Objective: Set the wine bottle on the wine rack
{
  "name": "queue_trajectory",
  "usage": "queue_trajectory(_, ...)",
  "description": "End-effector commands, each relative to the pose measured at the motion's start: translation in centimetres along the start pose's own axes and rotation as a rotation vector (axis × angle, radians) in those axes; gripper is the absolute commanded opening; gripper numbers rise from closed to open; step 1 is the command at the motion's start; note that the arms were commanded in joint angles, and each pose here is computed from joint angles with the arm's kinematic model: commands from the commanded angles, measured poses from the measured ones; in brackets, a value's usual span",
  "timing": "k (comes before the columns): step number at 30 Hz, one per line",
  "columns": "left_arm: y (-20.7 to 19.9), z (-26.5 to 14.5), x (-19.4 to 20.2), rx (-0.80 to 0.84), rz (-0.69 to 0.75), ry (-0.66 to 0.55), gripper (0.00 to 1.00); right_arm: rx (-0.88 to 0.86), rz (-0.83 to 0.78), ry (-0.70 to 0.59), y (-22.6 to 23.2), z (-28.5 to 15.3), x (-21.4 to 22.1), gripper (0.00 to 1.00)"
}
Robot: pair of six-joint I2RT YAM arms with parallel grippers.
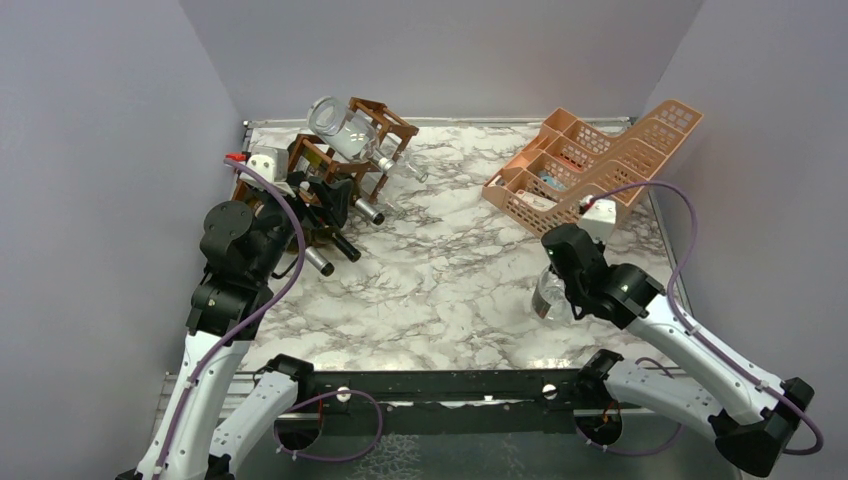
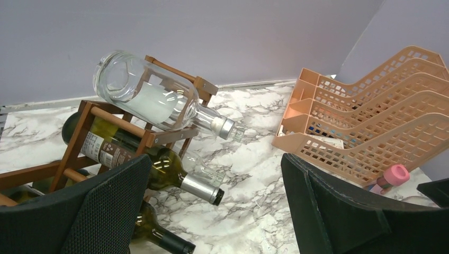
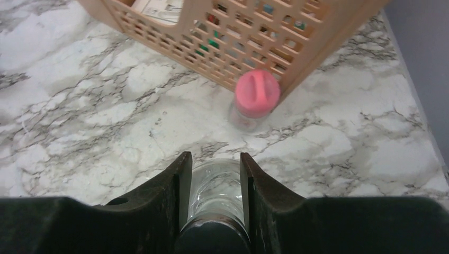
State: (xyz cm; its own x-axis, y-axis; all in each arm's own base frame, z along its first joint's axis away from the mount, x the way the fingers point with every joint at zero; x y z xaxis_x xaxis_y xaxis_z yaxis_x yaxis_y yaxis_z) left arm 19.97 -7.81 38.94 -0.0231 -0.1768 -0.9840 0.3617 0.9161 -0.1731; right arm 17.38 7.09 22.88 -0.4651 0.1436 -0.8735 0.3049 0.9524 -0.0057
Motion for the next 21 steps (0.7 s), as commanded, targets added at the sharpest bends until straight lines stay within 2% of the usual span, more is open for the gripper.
queue_trajectory(1, -0.7, 0.1, 0.0, 0.054, -0.015, -0.013, 0.99, -0.265, 0.007, -0.077, 4.7, -0.7, -4.2, 0.01)
queue_trajectory(9, -0.6, 0.0, 0.1, 0.052, -0.011, -0.010, 0.99, -0.618, -0.119, -0.114, 12.6, -0.3, -7.0, 0.01)
queue_trajectory(15, -0.5, -0.1, 0.1, 0.043, -0.005, -0.006, 0.99, -0.741, -0.242, -0.096, 17.1, 1.8, -6.3, 0.03)
queue_trajectory(18, -0.4, -0.1, 0.1, 0.034, 0.002, -0.002, 0.99, -0.764, -0.294, -0.046, 18.0, 2.5, -5.2, 0.11)
queue_trajectory(21, -0.4, -0.2, 0.1, 0.030, 0.007, -0.001, 0.99, -0.762, -0.326, 0.009, 17.9, 2.7, -4.3, 0.28)
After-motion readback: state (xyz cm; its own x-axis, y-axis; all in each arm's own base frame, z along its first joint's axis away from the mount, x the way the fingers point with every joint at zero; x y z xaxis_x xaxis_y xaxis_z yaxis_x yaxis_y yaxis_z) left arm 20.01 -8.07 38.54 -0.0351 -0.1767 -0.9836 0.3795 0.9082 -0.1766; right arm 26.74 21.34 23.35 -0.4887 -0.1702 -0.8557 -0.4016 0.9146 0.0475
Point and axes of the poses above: each gripper's point midway between its finger pads, its own z axis out along the fingers, its own y axis along the line the jaws close on, x = y × z, the point moved 7 cm from there along -z, back along the fingers, and after that the axes turned 1 degree about z, right-handed, at the moved point
